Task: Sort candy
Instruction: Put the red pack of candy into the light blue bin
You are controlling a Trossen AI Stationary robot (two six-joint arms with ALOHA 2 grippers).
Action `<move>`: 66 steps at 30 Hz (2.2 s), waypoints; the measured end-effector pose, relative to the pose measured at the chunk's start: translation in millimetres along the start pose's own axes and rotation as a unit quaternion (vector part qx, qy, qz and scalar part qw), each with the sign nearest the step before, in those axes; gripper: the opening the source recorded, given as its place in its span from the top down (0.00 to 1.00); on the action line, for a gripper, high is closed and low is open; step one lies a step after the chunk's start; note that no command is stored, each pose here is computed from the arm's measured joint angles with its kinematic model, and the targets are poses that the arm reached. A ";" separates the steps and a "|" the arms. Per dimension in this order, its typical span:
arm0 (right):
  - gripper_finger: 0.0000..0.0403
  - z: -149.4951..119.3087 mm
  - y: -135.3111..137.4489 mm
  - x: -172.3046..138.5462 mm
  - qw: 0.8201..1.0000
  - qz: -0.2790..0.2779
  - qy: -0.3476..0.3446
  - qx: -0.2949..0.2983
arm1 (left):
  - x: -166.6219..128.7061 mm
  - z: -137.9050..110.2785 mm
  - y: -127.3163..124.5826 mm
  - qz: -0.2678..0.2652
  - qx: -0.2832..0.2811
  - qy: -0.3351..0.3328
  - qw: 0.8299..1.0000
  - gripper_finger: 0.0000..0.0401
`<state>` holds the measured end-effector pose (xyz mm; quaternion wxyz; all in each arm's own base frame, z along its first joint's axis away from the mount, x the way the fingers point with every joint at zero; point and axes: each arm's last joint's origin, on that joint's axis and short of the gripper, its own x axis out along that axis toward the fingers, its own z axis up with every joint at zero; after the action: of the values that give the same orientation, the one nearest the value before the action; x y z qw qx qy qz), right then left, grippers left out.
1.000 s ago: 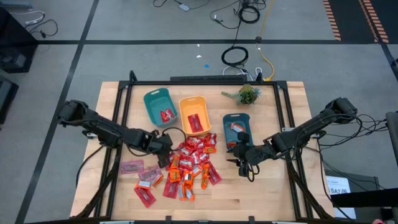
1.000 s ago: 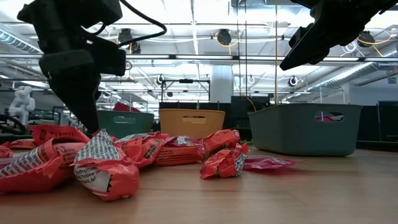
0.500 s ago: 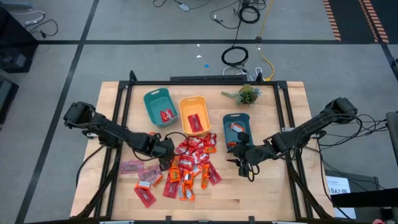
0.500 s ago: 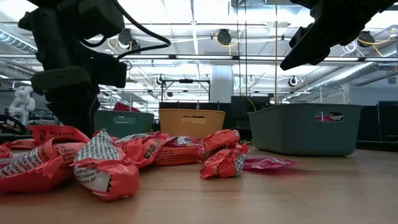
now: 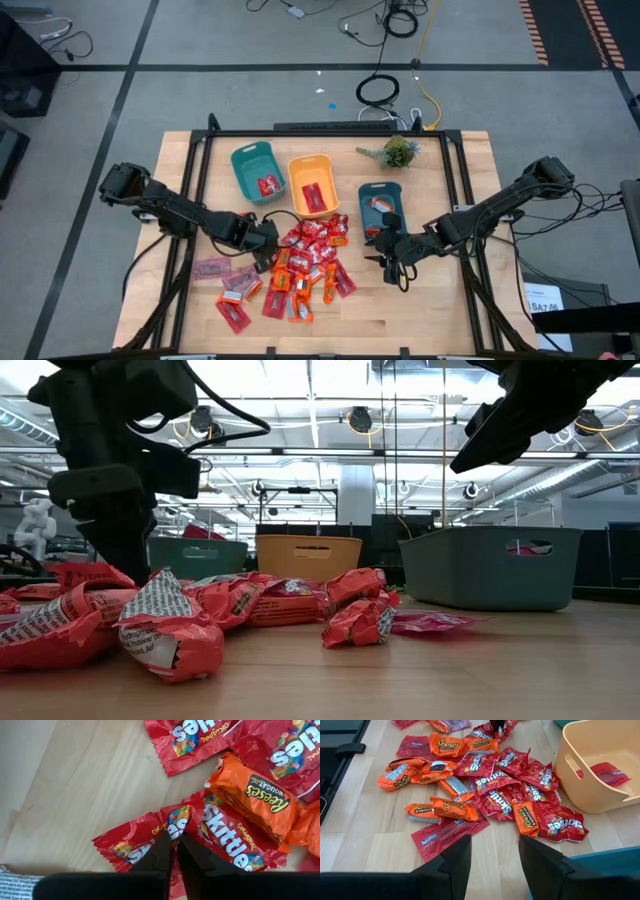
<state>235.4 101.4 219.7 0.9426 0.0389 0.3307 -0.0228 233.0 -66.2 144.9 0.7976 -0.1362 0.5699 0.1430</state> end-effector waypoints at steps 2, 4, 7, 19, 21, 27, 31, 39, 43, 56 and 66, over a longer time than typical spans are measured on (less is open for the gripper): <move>0.61 0.0 0.1 0.0 1.000 0.000 0.000 0.000 | -3.1 1.5 -0.6 0.006 0.002 0.007 1.000 0.95; 0.61 0.1 0.0 0.0 1.000 0.000 0.000 0.000 | -7.4 5.9 -3.2 0.003 0.001 0.004 1.000 0.95; 0.61 0.1 0.0 0.0 1.000 0.000 0.000 0.000 | -13.6 11.5 -6.4 0.002 0.003 0.002 1.000 0.96; 0.61 0.1 0.1 -0.1 1.000 0.000 -0.001 0.000 | -45.7 29.0 -10.9 0.048 0.042 0.019 0.998 0.96; 0.61 0.1 0.1 -0.1 1.000 0.000 0.000 0.000 | -54.5 34.2 -10.8 0.049 0.049 0.016 0.997 0.96; 0.61 0.1 0.0 -0.1 1.000 0.000 -0.001 0.000 | -86.3 45.8 -0.1 0.036 0.064 -0.041 0.996 0.96; 0.61 0.1 0.0 0.0 1.000 0.000 0.000 0.000 | -108.4 47.7 20.1 0.048 0.069 -0.079 0.993 0.96; 0.61 -0.1 0.1 0.0 1.000 0.000 0.000 -0.002 | -135.9 55.9 71.3 0.078 0.037 -0.123 0.989 0.96; 0.61 -0.1 0.0 0.0 1.000 0.000 0.000 -0.002 | -137.8 61.0 92.6 0.094 0.029 -0.122 0.988 0.96; 0.61 -0.3 0.0 -0.1 1.000 -0.001 0.001 -0.007 | -111.0 64.6 149.7 0.078 -0.007 -0.123 0.989 0.96; 0.61 -0.3 -0.1 -0.1 1.000 -0.001 0.001 -0.007 | -101.0 58.6 178.3 0.083 -0.068 -0.125 0.986 0.93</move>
<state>235.1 101.4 219.5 0.9424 0.0325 0.3321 -0.0212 184.4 113.1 249.3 0.8367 -0.1230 0.4644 0.2629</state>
